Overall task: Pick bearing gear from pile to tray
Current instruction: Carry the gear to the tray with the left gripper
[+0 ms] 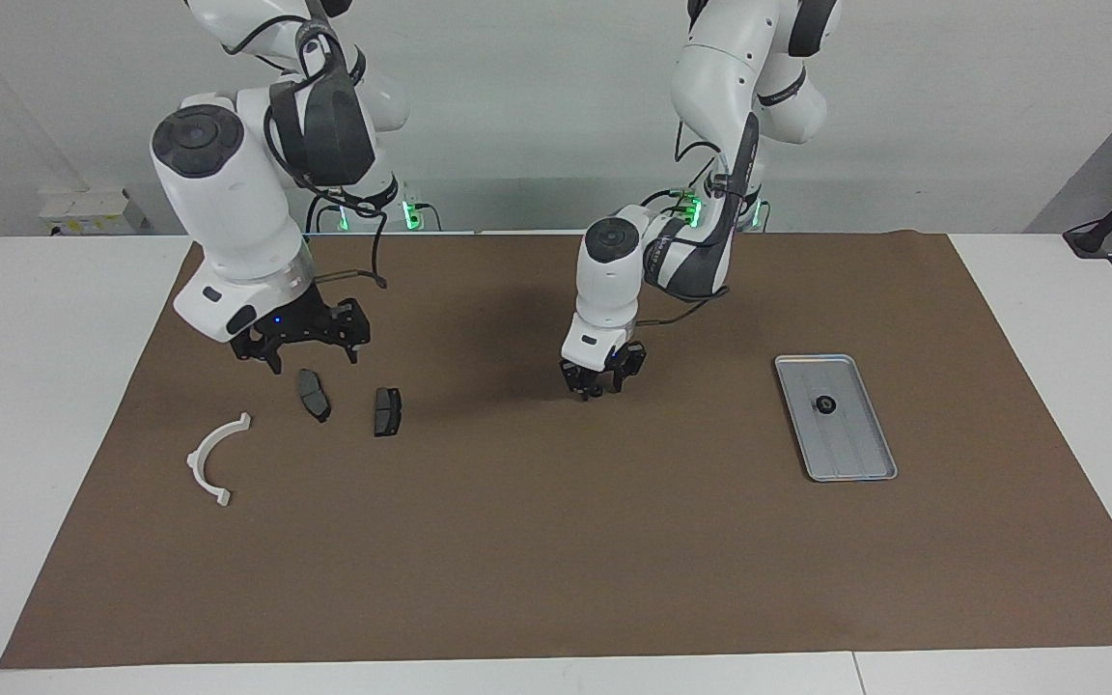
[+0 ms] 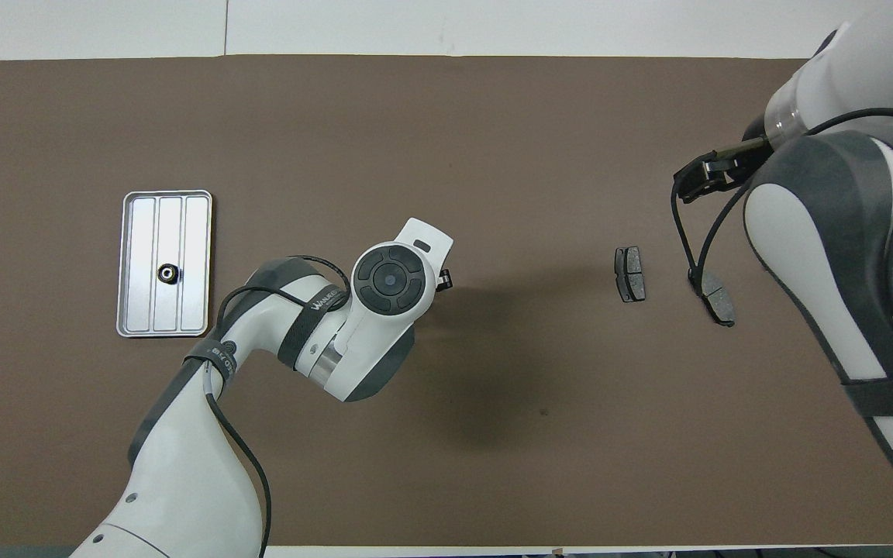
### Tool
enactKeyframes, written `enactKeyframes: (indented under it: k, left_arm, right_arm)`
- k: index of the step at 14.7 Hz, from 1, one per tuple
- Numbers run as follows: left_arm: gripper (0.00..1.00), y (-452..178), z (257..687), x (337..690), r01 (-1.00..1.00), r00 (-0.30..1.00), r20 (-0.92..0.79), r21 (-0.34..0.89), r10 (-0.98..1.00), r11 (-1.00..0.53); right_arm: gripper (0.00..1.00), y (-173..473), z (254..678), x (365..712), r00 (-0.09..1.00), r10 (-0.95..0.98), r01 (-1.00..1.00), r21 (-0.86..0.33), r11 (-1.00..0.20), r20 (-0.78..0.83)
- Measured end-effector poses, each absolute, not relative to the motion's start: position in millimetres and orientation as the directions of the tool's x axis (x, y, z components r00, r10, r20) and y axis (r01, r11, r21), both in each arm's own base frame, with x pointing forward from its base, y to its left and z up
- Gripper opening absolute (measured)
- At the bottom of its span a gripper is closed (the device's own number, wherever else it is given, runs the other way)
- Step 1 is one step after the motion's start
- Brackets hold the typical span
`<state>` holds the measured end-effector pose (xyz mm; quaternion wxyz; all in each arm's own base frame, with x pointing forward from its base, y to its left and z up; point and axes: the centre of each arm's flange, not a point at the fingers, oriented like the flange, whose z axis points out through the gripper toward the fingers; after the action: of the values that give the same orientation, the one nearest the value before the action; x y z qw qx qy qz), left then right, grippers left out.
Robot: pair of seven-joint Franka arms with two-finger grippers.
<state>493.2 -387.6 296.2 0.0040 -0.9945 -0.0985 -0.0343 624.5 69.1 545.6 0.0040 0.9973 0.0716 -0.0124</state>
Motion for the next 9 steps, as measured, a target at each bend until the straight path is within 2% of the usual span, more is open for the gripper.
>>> enactKeyframes:
  k: [1, 2, 4, 5, 9]
  left_arm:
    - [0.61, -387.2, 295.3, 492.8, 0.196, 0.978, 0.068, -0.002, 0.196, -0.981]
    - [0.56, -386.9, 294.5, 492.4, 0.199, 0.978, 0.068, -0.003, 0.199, -0.98]
    - [0.29, -387.6, 295.4, 492.5, 0.207, 0.976, 0.072, 0.004, 0.207, -0.978]
    - [0.24, -387.3, 295.6, 492.8, 0.209, 0.975, 0.072, 0.004, 0.209, -0.978]
    - [0.24, -377.2, 312.2, 506.4, 0.223, 0.972, 0.075, -0.001, 0.222, -0.975]
  right_arm:
    - [1.0, 61.8, 554.6, 618.4, 0.99, 0.138, 0.138, -0.001, -0.99, -0.022]
    - [1.0, 55.2, 562.8, 610.4, 0.991, 0.131, 0.131, -0.003, -0.991, -0.024]
    - [1.0, 47.0, 577.3, 590.4, 0.992, 0.117, 0.117, 0.004, -0.993, -0.036]
    - [1.0, 44.3, 585.7, 577.1, 0.993, 0.112, 0.112, 0.007, -0.994, -0.042]
    - [1.0, 39.2, 610.0, 537.3, 0.995, 0.07, 0.072, 0.017, -0.997, -0.068]
